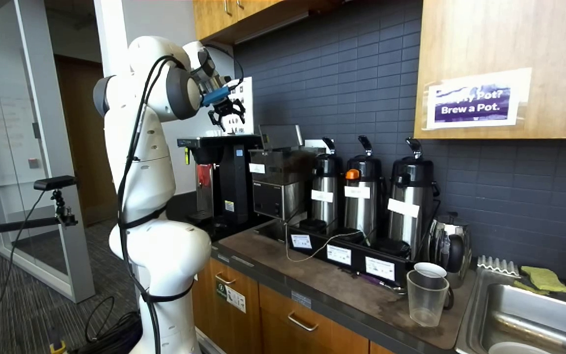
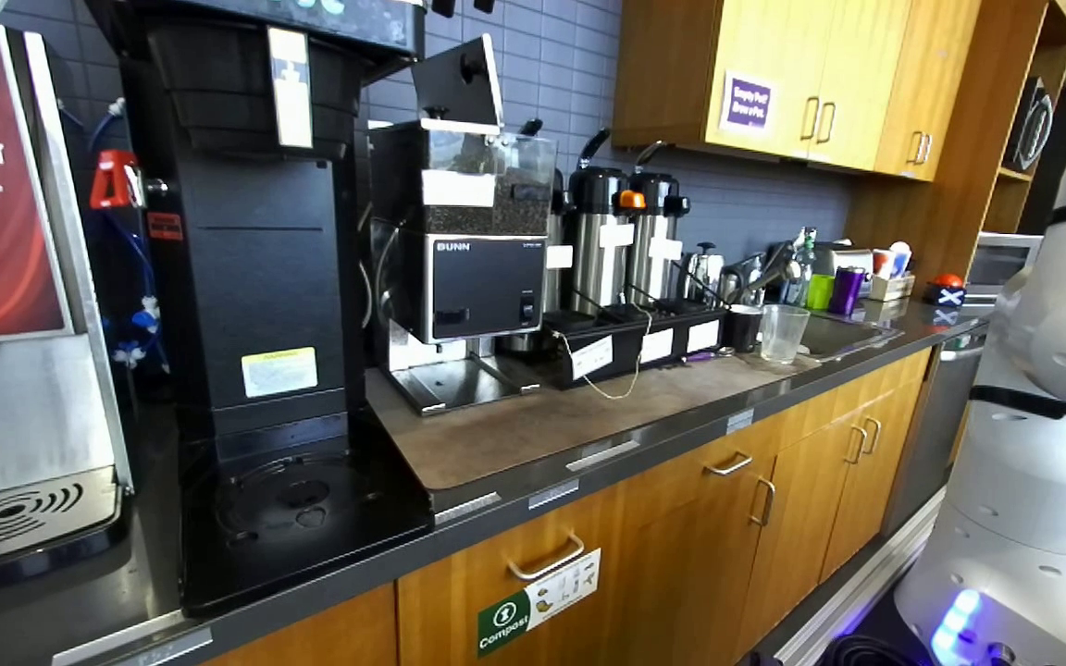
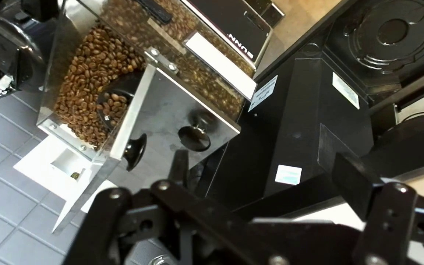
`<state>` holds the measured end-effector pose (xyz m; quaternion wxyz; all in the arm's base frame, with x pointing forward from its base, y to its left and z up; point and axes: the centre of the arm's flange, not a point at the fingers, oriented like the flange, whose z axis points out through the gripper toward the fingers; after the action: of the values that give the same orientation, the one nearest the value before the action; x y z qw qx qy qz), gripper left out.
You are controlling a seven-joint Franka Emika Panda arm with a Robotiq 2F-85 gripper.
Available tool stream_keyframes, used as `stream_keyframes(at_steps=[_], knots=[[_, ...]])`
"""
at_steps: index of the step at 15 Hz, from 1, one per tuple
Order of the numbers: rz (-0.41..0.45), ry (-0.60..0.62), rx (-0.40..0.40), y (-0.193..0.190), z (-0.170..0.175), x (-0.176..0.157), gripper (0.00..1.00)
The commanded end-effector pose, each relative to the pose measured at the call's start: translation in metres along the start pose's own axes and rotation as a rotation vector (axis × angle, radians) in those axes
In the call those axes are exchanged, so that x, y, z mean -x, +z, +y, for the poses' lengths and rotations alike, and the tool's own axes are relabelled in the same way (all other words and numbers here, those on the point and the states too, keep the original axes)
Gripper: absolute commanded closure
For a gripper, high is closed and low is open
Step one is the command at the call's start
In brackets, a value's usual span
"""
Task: Close the lid of the coffee maker
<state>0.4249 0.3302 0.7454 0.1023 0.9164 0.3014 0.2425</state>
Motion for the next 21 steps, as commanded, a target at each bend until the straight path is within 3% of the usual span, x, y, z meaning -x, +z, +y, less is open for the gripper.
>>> stream_keyframes(at_steps=[1,9,21], knots=[[0.009,-0.024,-0.014,0.012,0.034,-0.015,0.0],[-0.028,-0.025,-0.097,0.056,0.074,-0.043,0.0],[-0.072,0.057,-0.03,0.085,0.133,-0.037,0.0]])
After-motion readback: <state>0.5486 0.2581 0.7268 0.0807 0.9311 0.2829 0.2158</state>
